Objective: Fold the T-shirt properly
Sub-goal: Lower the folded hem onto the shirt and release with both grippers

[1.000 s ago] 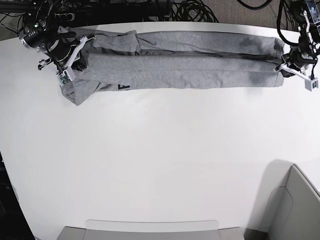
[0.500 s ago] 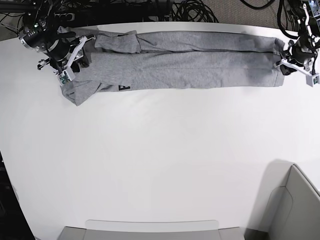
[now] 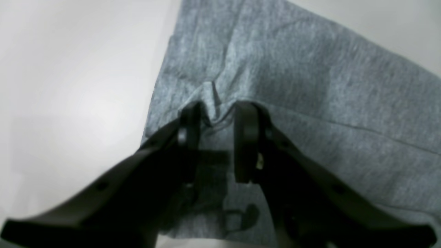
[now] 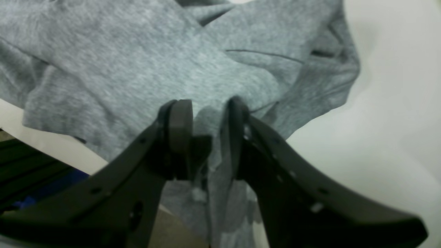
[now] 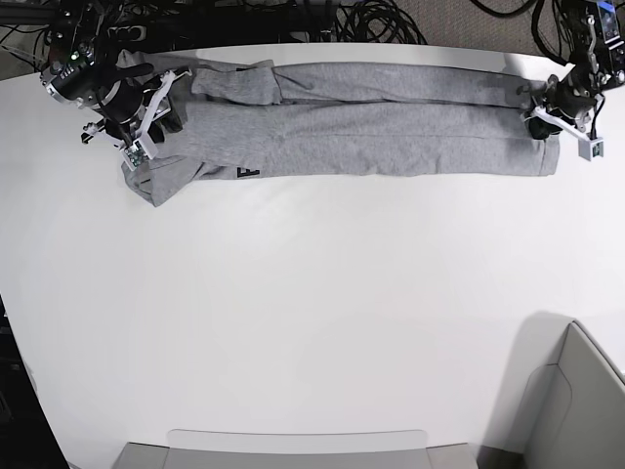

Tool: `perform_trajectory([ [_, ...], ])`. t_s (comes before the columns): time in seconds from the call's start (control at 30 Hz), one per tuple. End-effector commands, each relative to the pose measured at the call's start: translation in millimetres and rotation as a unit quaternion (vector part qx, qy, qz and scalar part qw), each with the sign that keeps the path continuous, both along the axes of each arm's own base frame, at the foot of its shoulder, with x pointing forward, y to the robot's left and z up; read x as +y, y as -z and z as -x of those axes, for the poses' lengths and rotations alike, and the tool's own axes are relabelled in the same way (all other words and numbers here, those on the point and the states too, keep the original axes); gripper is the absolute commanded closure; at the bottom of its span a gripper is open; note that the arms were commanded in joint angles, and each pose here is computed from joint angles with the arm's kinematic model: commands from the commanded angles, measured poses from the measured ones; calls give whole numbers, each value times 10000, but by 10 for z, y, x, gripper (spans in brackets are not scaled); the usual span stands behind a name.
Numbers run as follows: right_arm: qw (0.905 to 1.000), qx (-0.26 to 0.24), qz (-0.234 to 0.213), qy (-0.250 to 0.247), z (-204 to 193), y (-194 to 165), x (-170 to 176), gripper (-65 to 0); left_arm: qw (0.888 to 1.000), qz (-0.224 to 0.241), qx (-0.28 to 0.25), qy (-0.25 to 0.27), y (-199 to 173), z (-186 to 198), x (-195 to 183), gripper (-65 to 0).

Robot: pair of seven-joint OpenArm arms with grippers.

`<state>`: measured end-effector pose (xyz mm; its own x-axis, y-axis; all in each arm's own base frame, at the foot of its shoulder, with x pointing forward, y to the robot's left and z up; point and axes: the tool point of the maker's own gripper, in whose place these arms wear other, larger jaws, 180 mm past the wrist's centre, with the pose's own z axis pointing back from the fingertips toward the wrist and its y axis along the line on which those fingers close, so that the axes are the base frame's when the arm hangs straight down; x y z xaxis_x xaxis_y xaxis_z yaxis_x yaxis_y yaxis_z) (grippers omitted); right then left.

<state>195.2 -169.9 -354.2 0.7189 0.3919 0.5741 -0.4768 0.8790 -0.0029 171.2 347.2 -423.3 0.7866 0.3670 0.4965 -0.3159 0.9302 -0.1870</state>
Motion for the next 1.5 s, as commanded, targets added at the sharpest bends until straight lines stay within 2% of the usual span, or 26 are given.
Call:
perform_trajectory([
  [0.0, 9999, -162, -19, -52, -50, -77, 9, -179, 9996, -235, 153, -35, -45, 48, 126, -174],
  [0.17, 9999, -160, -22, -58, -50, -76, 14, -179, 9979, -535, -361, 16, -431, -140, 244, -145],
  [0.27, 9999, -160, -22, -58, -50, -76, 14, -179, 9977, -576, -329, -111, -421, -119, 328, -133],
  [0.43, 9998, -166, -32, -62, -54, -78, 22, -179, 9977, -624, -220, -168, -385, -72, 381, -153],
  [0.57, 9998, -205, -42, -56, -84, -93, 28, -179, 9960, -701, -414, -356, -514, -83, 513, -158],
  [0.7, 9998, -205, -42, -56, -84, -93, 28, -179, 9957, -689, -555, -265, -596, -125, 517, -159],
  [0.83, 9998, -197, -43, -56, -78, -90, 28, -179, 9972, -475, -534, -242, -578, -127, 446, -162],
  [0.93, 9998, -205, -42, -56, -84, -93, 28, -179, 9981, -397, -413, -221, -534, -95, 419, -199],
  [1.1, 9997, -160, -71, -174, -62, -73, 94, -179, 9977, -320, -167, -576, -337, 39, 642, -211],
  [1.3, 9996, -177, -71, -200, -72, -81, 106, -179, 9995, -74, -168, 257, -184, -112, 343, -211],
  [1.47, 9997, -163, -69, -193, -63, -76, 101, -179, 9990, 79, -97, 423, -84, -28, 322, -210],
])
